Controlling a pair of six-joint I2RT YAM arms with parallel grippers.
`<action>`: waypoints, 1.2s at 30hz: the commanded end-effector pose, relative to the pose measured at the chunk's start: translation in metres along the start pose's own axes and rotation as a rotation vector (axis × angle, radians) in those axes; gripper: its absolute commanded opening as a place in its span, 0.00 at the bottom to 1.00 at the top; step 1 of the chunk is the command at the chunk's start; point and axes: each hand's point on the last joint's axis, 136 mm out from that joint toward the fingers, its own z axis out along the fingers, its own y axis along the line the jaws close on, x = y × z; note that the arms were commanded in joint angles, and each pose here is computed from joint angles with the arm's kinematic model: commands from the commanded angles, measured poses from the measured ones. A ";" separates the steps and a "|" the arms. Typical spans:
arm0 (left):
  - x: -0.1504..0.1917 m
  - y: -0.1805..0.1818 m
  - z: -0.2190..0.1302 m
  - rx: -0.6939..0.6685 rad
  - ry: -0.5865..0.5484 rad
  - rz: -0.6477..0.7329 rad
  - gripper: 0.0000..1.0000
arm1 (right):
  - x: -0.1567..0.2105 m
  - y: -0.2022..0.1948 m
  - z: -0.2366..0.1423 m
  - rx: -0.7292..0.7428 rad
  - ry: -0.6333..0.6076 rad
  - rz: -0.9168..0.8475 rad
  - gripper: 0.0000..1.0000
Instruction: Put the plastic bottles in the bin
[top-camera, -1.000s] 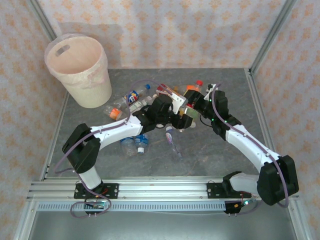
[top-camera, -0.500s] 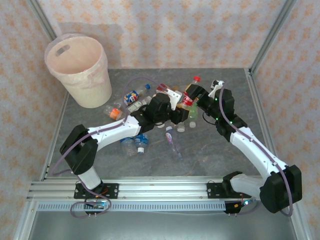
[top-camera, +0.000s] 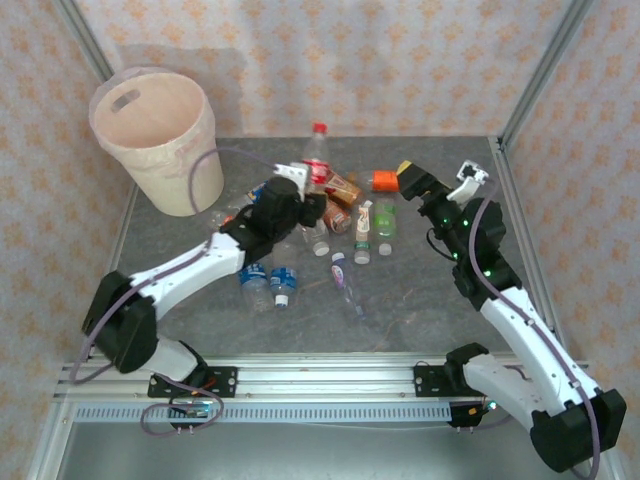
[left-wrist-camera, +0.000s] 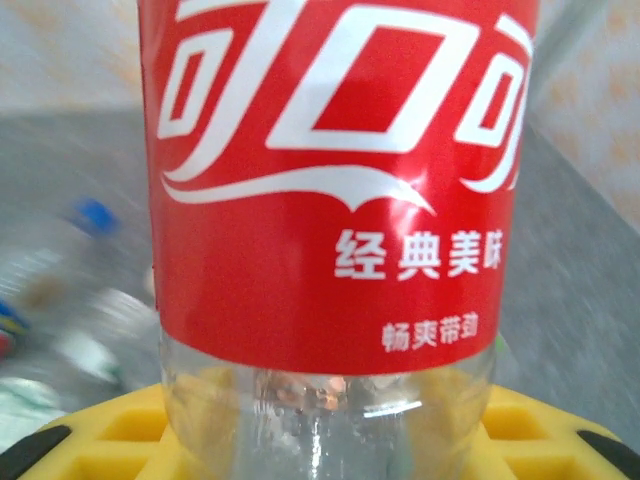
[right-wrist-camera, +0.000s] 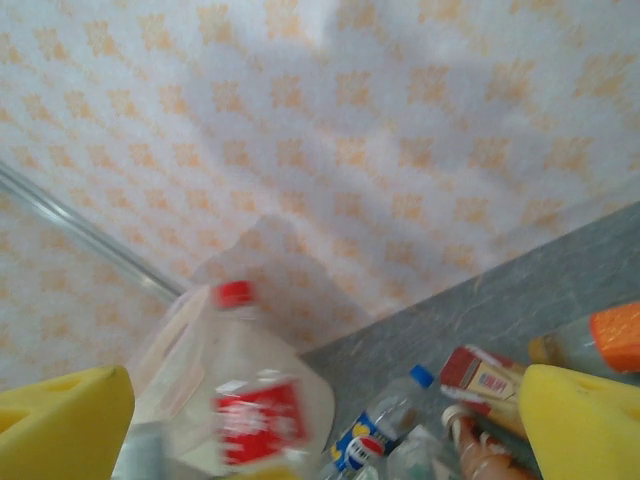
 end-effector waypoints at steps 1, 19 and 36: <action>-0.075 0.043 -0.049 -0.254 -0.194 0.080 0.38 | -0.001 -0.031 -0.006 0.105 -0.078 -0.050 0.99; -0.265 0.253 -0.145 -0.752 -0.635 -0.069 0.39 | 0.019 -0.047 -0.008 0.110 -0.045 -0.042 0.99; -0.207 0.331 -0.022 -0.545 -0.341 -0.289 0.39 | 0.026 -0.057 -0.008 0.148 -0.028 -0.045 0.99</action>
